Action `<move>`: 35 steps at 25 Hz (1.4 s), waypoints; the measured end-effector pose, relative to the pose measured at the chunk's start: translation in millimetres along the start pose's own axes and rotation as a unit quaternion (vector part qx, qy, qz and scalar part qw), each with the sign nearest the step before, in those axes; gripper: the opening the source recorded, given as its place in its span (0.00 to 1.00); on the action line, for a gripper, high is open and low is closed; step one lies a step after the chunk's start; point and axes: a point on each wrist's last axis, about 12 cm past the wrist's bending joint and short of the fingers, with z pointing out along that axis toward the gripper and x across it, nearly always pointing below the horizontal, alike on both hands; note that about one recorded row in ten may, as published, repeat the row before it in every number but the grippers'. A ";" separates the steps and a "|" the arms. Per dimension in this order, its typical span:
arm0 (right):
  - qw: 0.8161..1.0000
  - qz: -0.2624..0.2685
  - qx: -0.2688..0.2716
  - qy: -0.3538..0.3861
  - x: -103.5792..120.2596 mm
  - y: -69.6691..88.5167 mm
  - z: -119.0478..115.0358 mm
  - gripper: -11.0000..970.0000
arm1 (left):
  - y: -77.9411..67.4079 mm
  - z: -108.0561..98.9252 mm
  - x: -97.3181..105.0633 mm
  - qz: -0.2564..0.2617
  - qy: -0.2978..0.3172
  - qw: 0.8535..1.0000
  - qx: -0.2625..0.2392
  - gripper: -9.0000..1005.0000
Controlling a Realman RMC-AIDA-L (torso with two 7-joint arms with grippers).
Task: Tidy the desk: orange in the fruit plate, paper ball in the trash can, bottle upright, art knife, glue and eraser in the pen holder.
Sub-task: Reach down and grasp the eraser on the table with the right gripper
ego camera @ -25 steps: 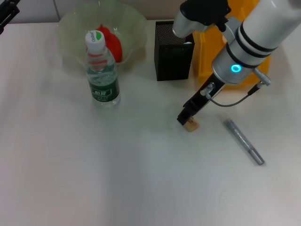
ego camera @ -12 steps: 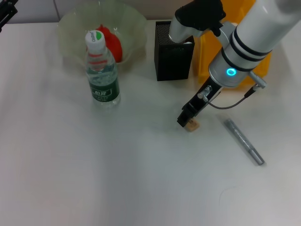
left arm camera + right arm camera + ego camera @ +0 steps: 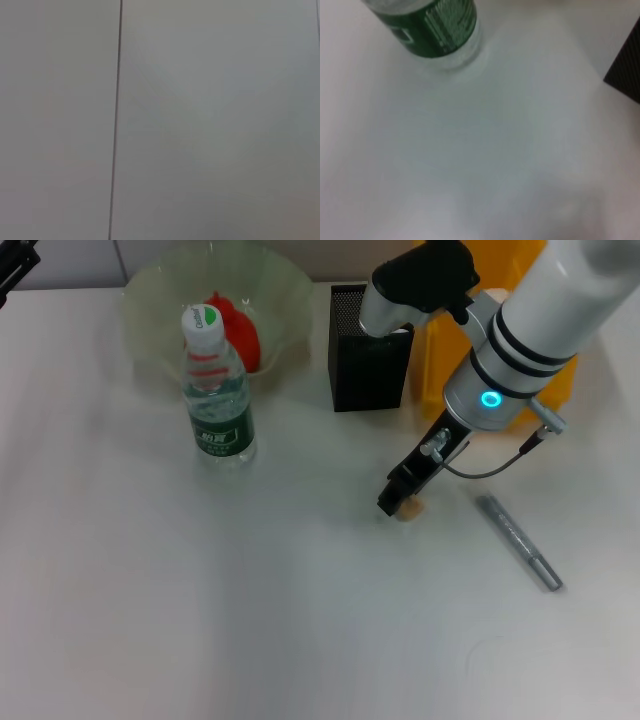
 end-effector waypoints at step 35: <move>0.993 0.066 -0.033 -0.089 22.4 -30.6 -42.8 0.06 | 2.6 5.6 -5.5 0.010 -0.009 1.000 -0.003 0.78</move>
